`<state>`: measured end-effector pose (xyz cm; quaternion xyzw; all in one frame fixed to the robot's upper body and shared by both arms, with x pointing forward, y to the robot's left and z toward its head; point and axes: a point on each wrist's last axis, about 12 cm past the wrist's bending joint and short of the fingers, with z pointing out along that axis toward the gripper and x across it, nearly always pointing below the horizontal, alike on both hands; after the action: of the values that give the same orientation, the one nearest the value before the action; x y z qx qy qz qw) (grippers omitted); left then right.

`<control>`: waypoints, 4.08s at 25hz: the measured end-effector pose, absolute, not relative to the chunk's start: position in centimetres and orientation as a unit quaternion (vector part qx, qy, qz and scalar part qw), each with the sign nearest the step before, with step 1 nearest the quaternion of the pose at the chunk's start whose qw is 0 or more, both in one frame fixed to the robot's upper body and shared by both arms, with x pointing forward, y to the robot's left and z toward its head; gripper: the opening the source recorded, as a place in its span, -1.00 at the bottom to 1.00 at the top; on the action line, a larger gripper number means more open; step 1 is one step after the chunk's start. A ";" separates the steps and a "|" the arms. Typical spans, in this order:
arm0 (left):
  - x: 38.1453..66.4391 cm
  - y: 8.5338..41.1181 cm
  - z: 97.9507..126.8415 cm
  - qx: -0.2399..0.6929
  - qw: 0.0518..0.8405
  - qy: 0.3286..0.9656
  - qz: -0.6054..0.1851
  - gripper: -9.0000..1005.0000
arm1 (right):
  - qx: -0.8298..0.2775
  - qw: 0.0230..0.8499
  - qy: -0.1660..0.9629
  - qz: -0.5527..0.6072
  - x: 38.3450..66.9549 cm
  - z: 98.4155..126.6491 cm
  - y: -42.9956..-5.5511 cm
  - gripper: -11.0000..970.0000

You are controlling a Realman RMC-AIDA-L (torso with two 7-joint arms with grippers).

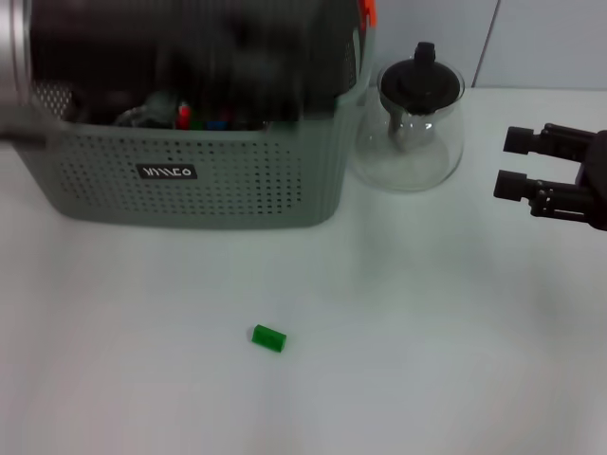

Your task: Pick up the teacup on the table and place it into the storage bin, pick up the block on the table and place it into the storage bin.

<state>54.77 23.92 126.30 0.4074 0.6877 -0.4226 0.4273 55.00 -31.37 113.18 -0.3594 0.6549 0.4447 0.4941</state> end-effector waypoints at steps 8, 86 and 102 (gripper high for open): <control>52.6 24.0 120.2 0.388 0.281 0.782 -0.400 0.86 | -0.348 0.493 0.661 0.446 54.9 113.0 -31.6 0.63; 55.0 12.0 112.0 0.332 0.111 0.933 -0.083 -0.16 | -0.333 0.507 0.670 0.427 55.0 113.0 -32.5 0.63; 60.8 20.8 129.6 0.278 0.421 0.764 -0.402 -0.09 | -0.327 0.514 0.669 0.425 55.2 113.2 -32.7 0.63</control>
<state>60.82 20.77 129.59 0.2783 0.7640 -0.4024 0.4206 55.18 -32.73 113.23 -0.3271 0.6693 0.4252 0.5140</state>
